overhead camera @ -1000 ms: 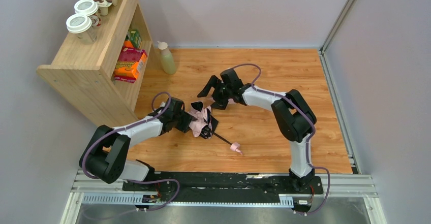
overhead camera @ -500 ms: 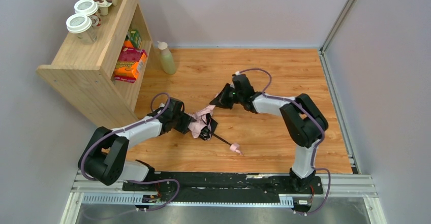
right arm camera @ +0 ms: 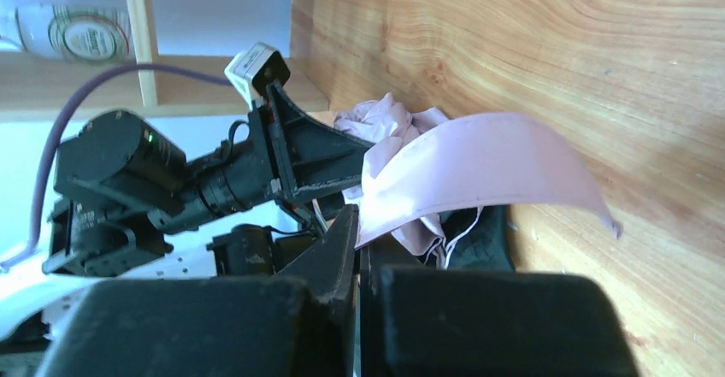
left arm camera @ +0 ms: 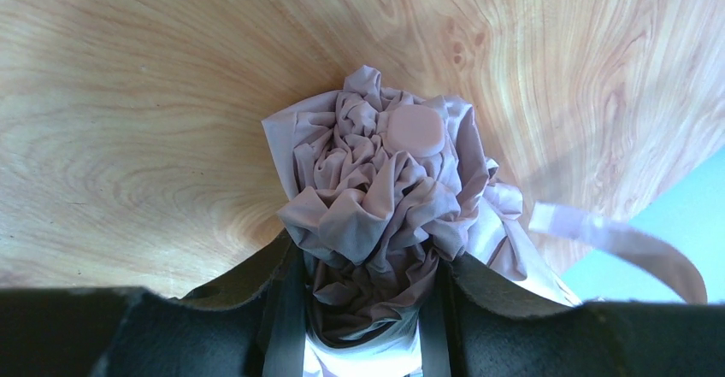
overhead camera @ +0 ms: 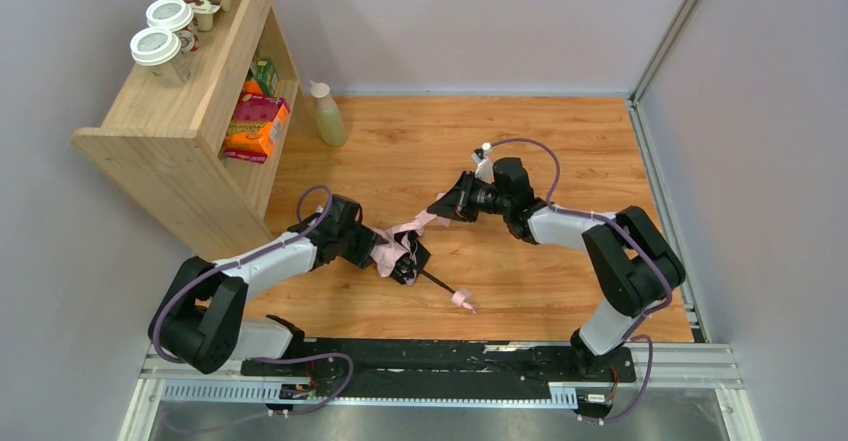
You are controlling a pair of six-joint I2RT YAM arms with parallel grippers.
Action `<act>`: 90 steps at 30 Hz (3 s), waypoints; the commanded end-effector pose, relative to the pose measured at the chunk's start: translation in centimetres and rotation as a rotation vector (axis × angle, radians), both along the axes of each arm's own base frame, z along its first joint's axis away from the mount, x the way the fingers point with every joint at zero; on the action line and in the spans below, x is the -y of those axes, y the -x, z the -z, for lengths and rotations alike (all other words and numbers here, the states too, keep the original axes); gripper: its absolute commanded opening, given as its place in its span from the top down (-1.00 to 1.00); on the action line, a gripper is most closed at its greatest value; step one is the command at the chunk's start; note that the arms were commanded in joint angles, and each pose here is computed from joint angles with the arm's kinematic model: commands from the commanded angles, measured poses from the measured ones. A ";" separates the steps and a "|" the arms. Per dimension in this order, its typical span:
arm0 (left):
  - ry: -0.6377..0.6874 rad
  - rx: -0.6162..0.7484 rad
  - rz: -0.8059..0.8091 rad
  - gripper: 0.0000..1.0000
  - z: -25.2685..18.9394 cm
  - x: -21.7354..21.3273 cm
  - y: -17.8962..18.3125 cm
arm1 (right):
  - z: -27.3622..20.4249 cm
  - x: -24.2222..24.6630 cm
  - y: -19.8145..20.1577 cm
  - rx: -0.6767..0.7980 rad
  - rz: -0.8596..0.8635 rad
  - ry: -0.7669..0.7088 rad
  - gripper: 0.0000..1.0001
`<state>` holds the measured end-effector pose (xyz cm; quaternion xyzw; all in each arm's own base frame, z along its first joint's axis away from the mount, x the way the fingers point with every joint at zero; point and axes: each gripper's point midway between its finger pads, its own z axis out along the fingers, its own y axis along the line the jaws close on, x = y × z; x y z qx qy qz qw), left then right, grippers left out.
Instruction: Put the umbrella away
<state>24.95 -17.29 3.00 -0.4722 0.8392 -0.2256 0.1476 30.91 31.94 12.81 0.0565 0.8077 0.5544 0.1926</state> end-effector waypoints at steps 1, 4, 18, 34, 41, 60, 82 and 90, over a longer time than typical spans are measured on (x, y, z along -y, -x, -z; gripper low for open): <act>-0.175 -0.165 -0.048 1.00 3.5 -4.2 4.0 | -4.1 1.7 -0.7 0.253 0.052 0.047 1.00; -0.174 -0.149 -0.037 1.00 3.0 -3.9 3.4 | -0.6 2.6 -0.1 0.202 0.073 0.143 1.00; -0.315 -0.296 0.006 1.00 3.5 -4.8 4.2 | 11.2 4.4 -3.4 0.116 0.040 0.715 1.00; -0.330 -0.296 0.010 1.00 3.6 -5.0 4.6 | 5.4 7.2 0.3 0.223 -0.104 0.898 0.04; -0.347 -0.336 0.020 1.00 3.8 -5.1 5.0 | -1.6 1.4 4.5 0.750 -0.283 0.832 -0.81; -0.327 -0.403 0.121 1.00 3.9 -3.8 4.9 | 5.9 -10.4 7.1 1.217 -0.485 0.859 -0.90; -0.239 -0.031 0.124 -0.43 2.0 -2.4 0.1 | 14.4 -6.3 13.7 0.231 -0.693 0.351 1.00; -0.178 -0.133 0.053 0.09 5.9 -2.4 2.6 | 12.1 -7.4 12.4 0.071 -0.694 0.127 1.00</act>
